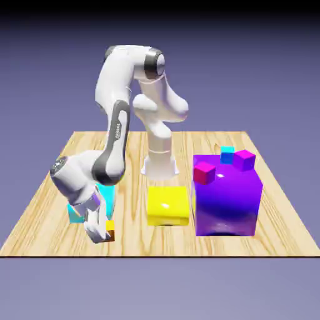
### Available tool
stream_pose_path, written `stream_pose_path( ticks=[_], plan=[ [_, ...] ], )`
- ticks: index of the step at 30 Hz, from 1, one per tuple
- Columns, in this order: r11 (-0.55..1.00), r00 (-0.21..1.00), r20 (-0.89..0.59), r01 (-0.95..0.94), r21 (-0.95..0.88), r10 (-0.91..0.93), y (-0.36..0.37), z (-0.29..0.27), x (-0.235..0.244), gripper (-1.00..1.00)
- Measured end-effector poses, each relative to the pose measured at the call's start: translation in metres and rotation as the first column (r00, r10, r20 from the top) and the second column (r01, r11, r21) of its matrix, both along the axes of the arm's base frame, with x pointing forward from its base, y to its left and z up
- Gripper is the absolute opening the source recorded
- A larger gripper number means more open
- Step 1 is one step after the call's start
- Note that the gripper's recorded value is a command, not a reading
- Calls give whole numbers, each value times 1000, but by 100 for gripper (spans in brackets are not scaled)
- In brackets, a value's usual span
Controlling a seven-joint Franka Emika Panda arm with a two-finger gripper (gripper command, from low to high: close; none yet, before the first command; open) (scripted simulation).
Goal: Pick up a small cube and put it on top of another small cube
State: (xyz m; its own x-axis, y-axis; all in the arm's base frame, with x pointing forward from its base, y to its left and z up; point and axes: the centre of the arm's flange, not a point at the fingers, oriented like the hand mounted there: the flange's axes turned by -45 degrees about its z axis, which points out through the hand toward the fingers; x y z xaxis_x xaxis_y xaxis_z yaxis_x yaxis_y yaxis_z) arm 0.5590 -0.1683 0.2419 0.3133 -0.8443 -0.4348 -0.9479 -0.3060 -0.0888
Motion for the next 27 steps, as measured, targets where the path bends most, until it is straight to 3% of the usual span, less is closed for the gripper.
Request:
stream_pose_path(
  ticks=[4,8,12,17,24,25,27],
  plan=[
    [953,953,35,-301,43,299,122,63,15,-100],
    [819,820,52,-573,46,570,240,123,-3,-100],
    [596,596,38,-803,16,802,358,176,-56,-100],
    [271,273,-37,-962,-41,961,468,228,-153,-100],
    [257,259,-79,-966,-36,963,473,164,-180,-100],
    [258,260,-79,-965,-36,962,472,152,-184,100],
    [258,261,-81,-965,-38,962,471,152,-184,100]
  ],
)
